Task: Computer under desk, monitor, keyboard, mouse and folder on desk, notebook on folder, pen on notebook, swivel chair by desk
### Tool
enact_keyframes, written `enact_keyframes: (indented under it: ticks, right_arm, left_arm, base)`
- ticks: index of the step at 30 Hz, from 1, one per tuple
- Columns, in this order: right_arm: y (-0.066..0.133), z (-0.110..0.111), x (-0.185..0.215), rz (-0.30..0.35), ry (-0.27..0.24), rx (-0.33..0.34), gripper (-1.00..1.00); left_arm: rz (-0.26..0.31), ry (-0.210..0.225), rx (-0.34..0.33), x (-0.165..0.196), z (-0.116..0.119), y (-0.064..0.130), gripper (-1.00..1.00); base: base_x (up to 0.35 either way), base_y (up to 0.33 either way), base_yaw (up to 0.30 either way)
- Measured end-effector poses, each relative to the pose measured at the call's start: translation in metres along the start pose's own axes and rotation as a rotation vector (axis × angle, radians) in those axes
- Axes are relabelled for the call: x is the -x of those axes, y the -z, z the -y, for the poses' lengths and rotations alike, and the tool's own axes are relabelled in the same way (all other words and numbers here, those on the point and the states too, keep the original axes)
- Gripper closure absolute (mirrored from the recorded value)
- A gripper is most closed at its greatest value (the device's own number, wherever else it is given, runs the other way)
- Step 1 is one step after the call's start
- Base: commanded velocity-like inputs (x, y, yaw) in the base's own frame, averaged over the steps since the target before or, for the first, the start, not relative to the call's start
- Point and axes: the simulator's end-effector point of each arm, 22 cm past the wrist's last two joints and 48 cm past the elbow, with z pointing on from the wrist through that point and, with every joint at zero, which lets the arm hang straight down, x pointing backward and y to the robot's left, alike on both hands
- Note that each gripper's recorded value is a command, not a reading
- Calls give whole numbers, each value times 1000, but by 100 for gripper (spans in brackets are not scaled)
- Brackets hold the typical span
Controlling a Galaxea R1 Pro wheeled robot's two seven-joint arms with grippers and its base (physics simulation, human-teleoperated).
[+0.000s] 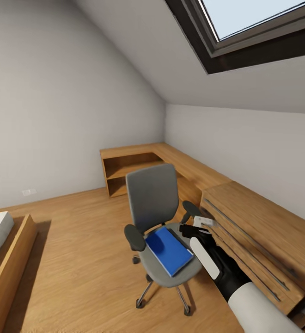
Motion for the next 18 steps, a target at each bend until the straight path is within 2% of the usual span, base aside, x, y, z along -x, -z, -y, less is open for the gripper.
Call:
enact_keyframes:
  ticks: [6, 18]
  right_arm:
    - [0, 0, 1, 1, 0, 1, -100]
    - [0, 0, 1, 2, 0, 5, -100]
  left_arm:
    - [-4, 4, -5, -2, 4, 2, -100]
    - [-5, 5, -9, -3, 8, 3, -100]
  base:
    - [0, 0, 66]
    - [0, 0, 4]
